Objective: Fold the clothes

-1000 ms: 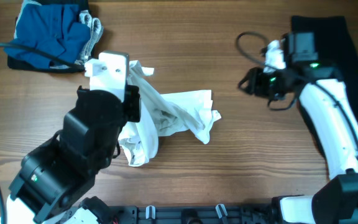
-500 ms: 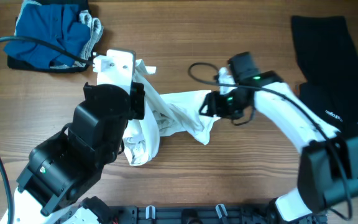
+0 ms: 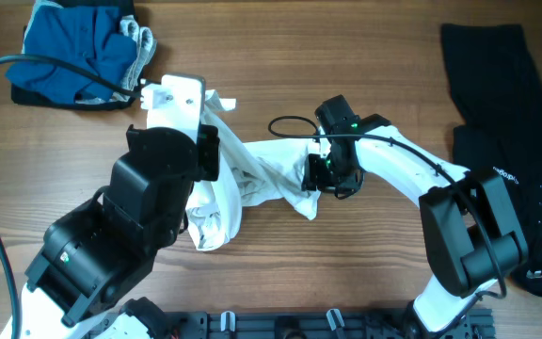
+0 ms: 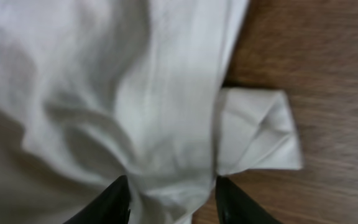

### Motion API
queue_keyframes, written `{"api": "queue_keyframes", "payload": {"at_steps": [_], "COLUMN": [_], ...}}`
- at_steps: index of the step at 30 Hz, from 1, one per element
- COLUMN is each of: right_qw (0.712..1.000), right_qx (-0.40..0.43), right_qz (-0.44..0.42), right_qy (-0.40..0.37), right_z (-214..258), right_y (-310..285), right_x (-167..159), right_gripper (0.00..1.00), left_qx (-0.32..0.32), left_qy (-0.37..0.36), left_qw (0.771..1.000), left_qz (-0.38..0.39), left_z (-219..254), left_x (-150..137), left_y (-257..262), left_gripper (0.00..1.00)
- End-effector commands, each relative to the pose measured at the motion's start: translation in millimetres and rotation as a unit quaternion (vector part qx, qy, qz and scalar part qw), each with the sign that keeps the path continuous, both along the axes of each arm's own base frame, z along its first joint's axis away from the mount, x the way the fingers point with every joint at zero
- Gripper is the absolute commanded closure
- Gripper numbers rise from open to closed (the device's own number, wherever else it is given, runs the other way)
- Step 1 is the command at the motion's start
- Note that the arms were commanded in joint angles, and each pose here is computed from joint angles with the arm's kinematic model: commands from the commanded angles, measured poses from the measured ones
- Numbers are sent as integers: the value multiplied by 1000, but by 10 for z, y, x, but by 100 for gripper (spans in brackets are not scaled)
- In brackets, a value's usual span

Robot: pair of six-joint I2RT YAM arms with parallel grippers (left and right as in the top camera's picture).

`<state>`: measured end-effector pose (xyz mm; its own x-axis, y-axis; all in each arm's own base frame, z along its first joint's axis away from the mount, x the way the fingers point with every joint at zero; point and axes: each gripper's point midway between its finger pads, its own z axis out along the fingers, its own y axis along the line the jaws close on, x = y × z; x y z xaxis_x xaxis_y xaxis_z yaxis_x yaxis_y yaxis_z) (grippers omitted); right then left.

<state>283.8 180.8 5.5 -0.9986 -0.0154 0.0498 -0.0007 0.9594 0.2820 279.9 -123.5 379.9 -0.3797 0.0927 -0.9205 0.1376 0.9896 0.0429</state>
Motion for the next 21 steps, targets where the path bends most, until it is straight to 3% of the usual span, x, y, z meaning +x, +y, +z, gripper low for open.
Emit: {"api": "queue_keyframes", "payload": {"at_steps": [1,2,4,11,16,21], "right_qw": [999,999,999,999,992,982], "right_qx": [-41,-44,-45,-13,3,-7], "right_qz": [-15,-16,-15,-49,-101,-157], "right_qy": [4,10,23,-11,-80,-104], "right_z": [-197,-242,-320,-71,706,1391], "right_y": [-138,-145,-144,-147,-669,-1415], "right_x": [-19,-31,-66,251,788,845], "right_gripper": [62,68,95,96,96,96], "left_qx": [-11,-11,-10,-11,-10,-15], "left_qy": [-13,-13,-13,-13,-15,-22], "left_qw": [1000,1000,1000,1000,1000,999], "left_qz": [15,15,15,16,19,20], "left_z": [94,93,92,94,103,149], "left_x": [5,5,5,6,3,-32], "left_y": [57,57,56,58,76,110], "left_gripper": [96,96,96,96,96,96]}}
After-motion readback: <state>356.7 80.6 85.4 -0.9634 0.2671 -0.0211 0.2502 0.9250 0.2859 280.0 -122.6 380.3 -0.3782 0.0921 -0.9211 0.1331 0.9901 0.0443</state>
